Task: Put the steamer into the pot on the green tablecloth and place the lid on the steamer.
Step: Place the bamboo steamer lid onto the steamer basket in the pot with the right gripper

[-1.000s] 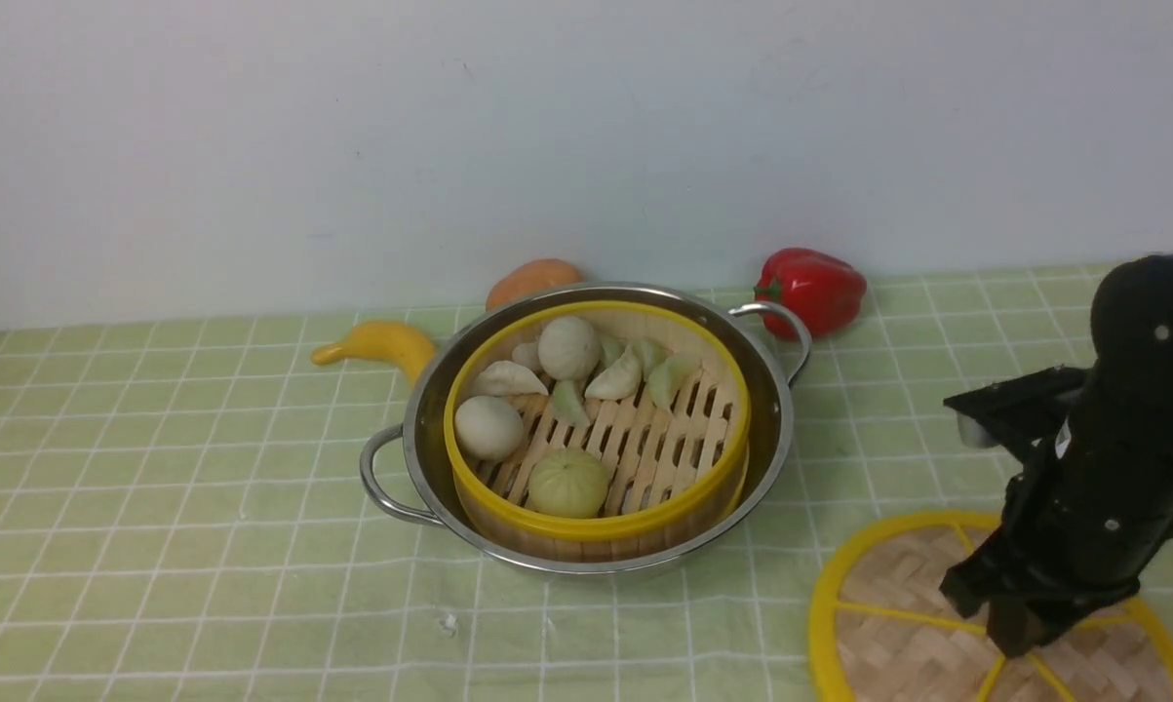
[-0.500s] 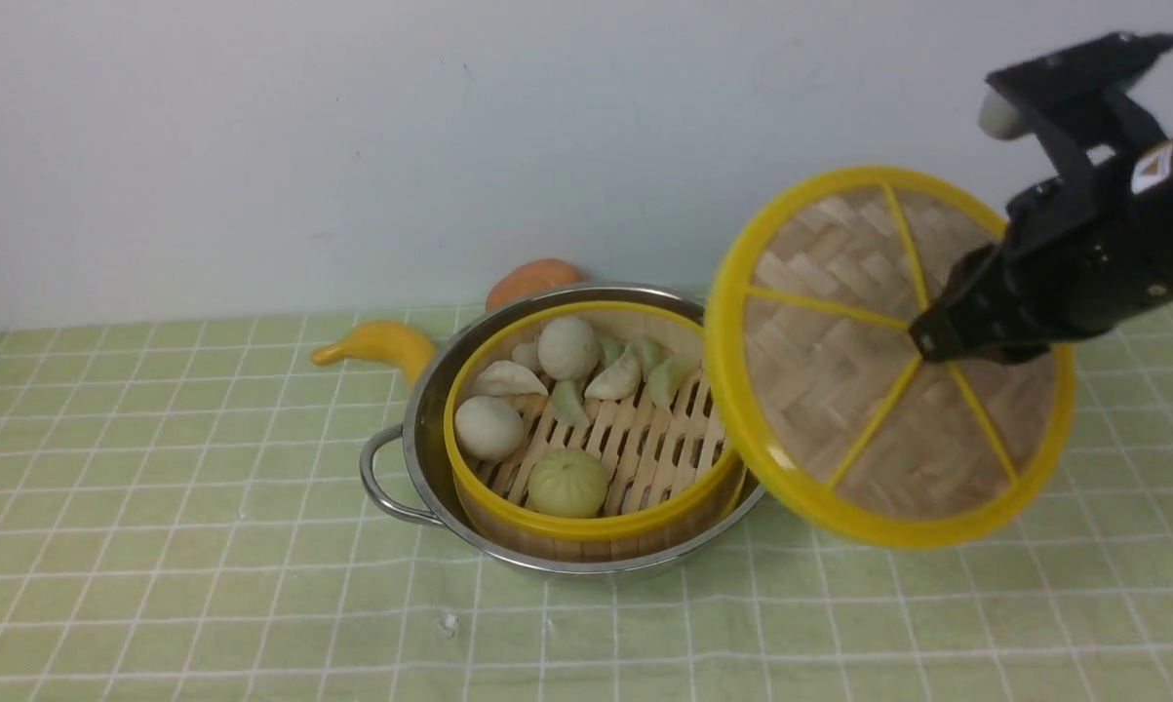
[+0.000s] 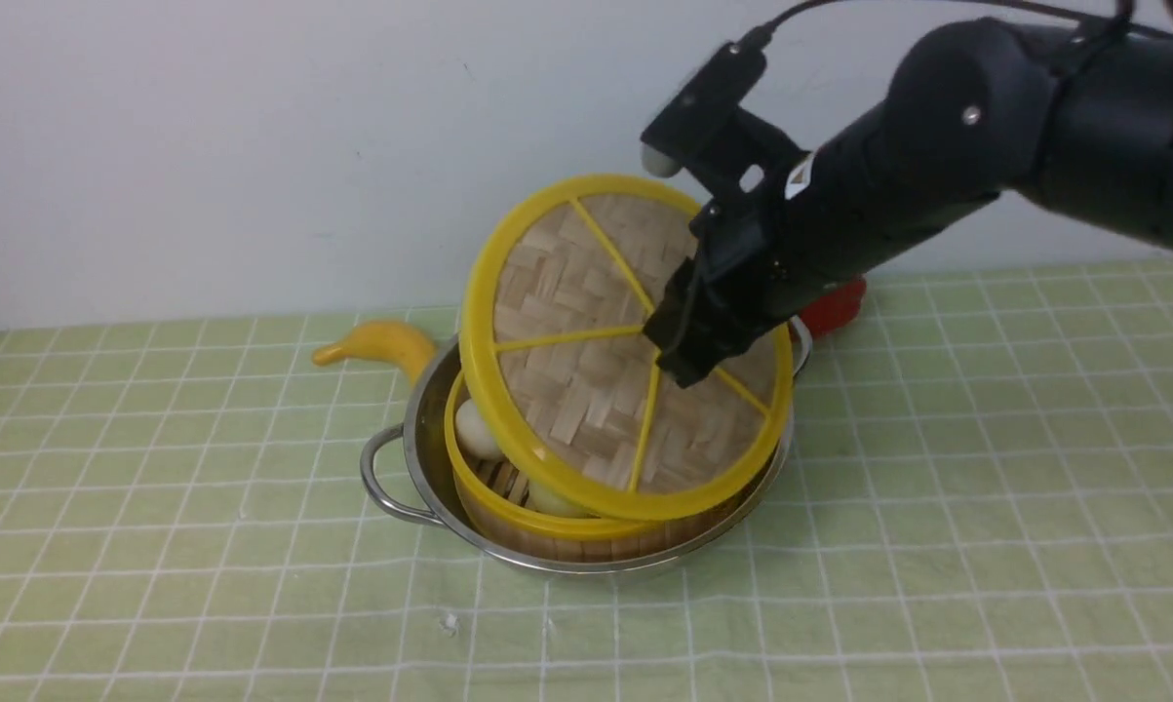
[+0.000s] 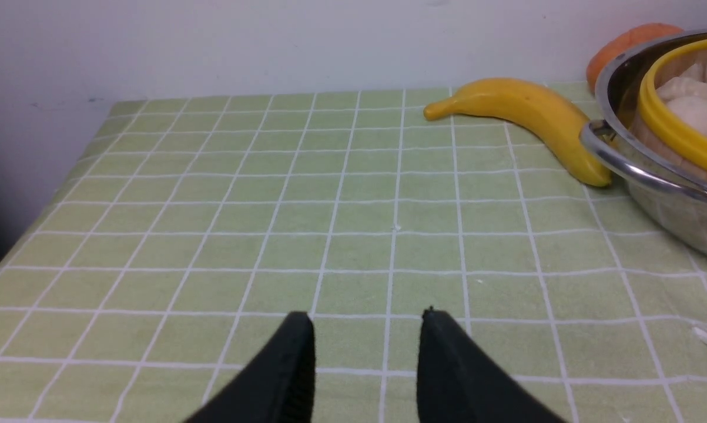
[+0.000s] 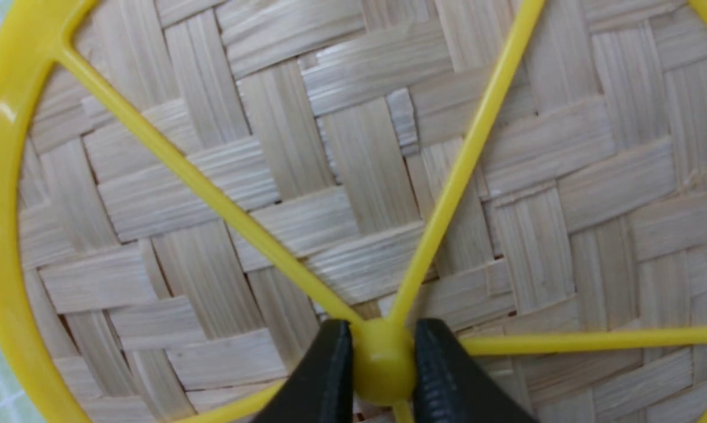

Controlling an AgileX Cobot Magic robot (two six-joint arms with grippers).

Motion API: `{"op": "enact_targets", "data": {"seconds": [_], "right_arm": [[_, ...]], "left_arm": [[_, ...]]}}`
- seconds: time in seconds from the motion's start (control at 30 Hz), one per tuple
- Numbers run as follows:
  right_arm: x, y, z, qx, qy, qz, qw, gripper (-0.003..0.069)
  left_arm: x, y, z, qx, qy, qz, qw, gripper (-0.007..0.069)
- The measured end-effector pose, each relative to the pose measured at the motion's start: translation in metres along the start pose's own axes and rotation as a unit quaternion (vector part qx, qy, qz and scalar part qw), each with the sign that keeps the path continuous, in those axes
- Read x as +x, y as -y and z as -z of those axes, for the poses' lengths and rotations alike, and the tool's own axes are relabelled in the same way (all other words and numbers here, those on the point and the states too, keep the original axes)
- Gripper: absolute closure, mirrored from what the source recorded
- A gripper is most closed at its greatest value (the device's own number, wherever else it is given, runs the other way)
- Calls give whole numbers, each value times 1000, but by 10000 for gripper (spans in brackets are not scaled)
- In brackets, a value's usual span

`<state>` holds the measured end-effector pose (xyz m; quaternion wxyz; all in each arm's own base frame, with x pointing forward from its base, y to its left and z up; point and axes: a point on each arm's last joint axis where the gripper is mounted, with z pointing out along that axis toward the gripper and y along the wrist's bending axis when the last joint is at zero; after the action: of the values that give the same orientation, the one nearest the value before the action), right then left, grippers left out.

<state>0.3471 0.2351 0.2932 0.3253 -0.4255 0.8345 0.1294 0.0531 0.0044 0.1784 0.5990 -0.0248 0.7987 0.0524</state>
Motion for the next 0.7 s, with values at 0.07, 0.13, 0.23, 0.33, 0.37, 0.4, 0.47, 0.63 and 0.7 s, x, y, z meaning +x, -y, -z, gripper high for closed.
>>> {"op": "enact_targets", "data": {"seconds": [0.07,0.13,0.23,0.33,0.37,0.4,0.47,0.63,0.7], "right_arm": [[-3,0,-7,0,1,3,1000,514],[-4,1,-13,-1,-1,4,1000,514],[0,2,-23,-4,-11,2,1000,514],[3,3,-31,-5,-19,3,1000,514],[3,3,-32,-4,-18,4,1000,514],[3,3,-33,-3,-16,4,1000,514],[2,4,-36,2,-10,6,1000,514],[2,4,-42,8,-2,8,1000,514],[2,5,-44,8,-2,9,1000,514]], "left_arm": [[0,0,0,0,0,0,1000,383],[0,0,0,0,0,0,1000,383],[0,0,0,0,0,0,1000,383],[0,0,0,0,0,0,1000,383],[0,0,0,0,0,0,1000,383],[0,0,0,0,0,0,1000,383],[0,0,0,0,0,0,1000,383],[0,0,0,0,0,0,1000,383],[0,0,0,0,0,0,1000,383]]}}
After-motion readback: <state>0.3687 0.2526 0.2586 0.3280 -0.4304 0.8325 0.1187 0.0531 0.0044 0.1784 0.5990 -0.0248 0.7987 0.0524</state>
